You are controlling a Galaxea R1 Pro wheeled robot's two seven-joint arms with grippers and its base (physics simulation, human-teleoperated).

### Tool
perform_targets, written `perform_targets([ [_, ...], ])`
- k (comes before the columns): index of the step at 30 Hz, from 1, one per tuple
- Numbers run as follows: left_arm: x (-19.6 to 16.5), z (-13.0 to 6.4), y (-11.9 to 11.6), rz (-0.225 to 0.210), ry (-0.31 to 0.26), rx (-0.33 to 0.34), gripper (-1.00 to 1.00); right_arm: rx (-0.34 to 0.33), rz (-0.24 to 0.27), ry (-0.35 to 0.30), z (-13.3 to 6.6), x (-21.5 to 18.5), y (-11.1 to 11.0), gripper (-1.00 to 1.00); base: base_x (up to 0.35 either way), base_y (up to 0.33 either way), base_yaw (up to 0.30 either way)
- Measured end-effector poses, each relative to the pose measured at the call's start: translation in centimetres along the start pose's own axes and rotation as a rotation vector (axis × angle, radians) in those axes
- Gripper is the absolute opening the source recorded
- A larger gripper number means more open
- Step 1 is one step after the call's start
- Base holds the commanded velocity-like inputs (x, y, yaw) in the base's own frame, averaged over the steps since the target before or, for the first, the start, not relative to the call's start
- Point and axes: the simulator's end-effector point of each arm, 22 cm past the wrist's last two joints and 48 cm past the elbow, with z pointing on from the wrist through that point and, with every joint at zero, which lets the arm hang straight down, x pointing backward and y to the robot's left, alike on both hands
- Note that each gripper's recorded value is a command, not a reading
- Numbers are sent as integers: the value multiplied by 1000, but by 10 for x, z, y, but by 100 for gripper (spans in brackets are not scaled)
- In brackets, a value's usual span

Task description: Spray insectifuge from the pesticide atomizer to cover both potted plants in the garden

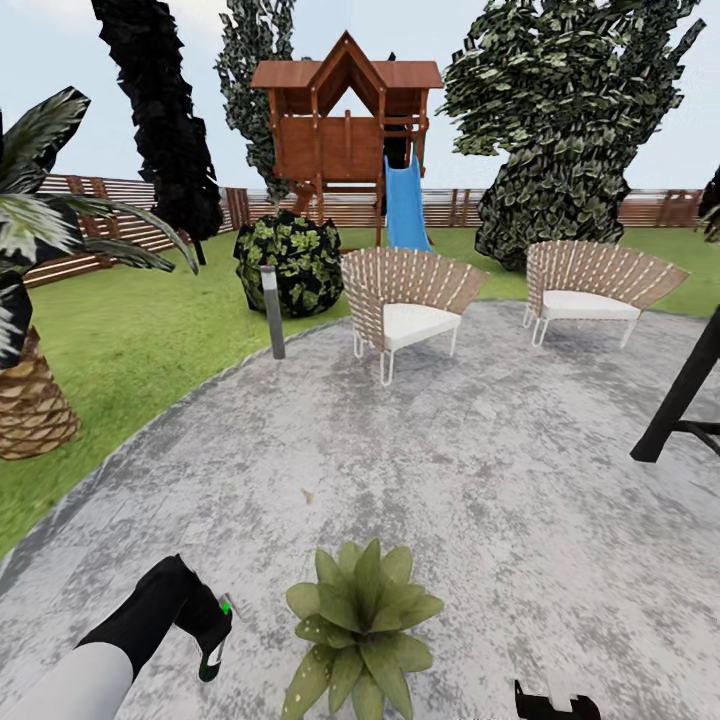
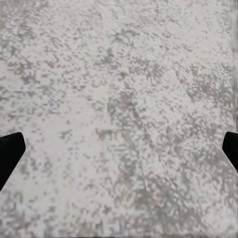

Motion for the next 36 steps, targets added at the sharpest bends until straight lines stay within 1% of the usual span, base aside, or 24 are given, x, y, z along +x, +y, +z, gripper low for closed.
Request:
perform_targets([
  [10, 2, 1, 0, -2, 0, 2, -100, 0, 0, 0, 0, 0, 0, 100, 3, 2, -245],
  [12, 5, 2, 0, -3, 4, 2, -100, 0, 0, 0, 0, 0, 0, 100, 0, 0, -51],
  [16, 26, 10, -4, -17, 46, 24, -100, 0, 0, 0, 0, 0, 0, 100, 0, 5, -11],
  [17, 28, 11, -4, -20, 49, 26, -100, 0, 0, 0, 0, 0, 0, 100, 0, 70, -3],
  [21, 30, 13, -4, -21, 56, 19, -100, 0, 0, 1, 0, 0, 0, 100, -81, 213, -1],
  [24, 28, 13, -1, -26, 51, 2, -100, 0, 0, 1, 0, 0, 0, 100, -99, 276, 0],
  [30, 27, 15, -1, -34, 46, -5, -100, 0, 0, 0, 0, 0, 0, 100, 90, 284, 0],
  [33, 33, 21, -9, -40, 62, 11, -100, 0, 0, 0, 0, 0, 0, 100, 76, 108, -9],
  [36, 38, 25, -8, -45, 72, -4, -100, 0, 0, 0, 0, 0, 0, 100, 16, 23, -175],
])
